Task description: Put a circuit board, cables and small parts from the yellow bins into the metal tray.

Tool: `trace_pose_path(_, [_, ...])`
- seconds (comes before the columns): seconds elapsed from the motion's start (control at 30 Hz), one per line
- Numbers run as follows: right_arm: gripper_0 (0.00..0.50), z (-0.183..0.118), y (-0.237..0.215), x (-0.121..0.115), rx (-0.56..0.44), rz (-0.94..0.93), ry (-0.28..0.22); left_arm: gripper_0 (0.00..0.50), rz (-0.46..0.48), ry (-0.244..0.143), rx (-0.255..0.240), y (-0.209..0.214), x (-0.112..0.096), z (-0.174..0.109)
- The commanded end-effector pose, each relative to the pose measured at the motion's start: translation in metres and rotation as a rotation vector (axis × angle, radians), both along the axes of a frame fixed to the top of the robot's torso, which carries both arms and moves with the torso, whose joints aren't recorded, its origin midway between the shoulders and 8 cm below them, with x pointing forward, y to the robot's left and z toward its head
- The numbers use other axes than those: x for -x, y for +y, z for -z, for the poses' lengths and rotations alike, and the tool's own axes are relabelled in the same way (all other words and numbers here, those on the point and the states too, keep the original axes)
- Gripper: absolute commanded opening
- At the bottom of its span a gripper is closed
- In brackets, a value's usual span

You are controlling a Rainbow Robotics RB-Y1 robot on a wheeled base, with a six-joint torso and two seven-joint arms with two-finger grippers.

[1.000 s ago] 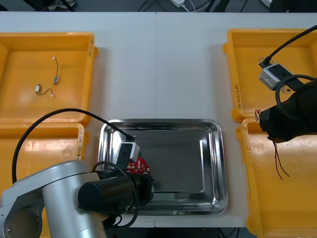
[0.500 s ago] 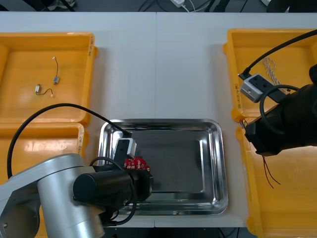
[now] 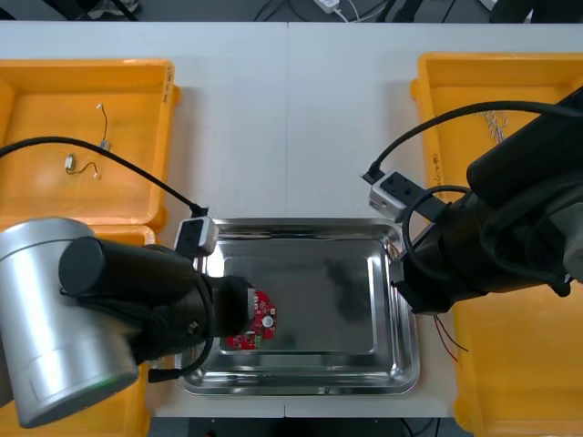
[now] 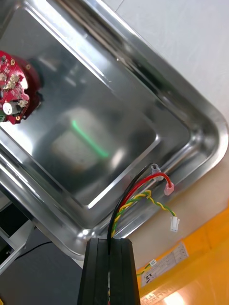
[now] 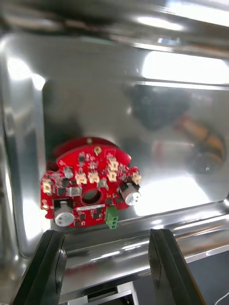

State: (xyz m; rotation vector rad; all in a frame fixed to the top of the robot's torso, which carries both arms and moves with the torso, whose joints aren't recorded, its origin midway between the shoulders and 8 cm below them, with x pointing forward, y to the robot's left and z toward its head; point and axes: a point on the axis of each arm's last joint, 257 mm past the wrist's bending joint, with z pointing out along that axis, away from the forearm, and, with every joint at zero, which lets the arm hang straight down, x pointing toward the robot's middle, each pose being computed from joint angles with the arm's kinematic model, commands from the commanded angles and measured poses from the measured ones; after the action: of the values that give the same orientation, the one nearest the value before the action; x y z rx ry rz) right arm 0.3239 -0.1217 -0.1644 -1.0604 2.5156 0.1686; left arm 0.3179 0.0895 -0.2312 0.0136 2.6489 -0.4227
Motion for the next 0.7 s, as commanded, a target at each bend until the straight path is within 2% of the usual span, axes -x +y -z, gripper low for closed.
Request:
trace_pose_path(0.03, [0.000, -0.001, 0.019, 0.004, 0.063, -0.176, -0.078, 0.500, 0.069, -0.092, -0.053, 0.021, -0.020, -0.041])
trace_pose_path(0.33, [0.000, 0.008, 0.041, 0.006, 0.130, -0.370, -0.150, 0.500, 0.079, -0.084, -0.106, 0.059, -0.038, -0.065])
trace_pose_path(0.7, [0.000, 0.033, 0.059, 0.017, 0.209, -0.473, -0.181, 0.500, 0.095, -0.105, -0.189, 0.103, -0.072, -0.081])
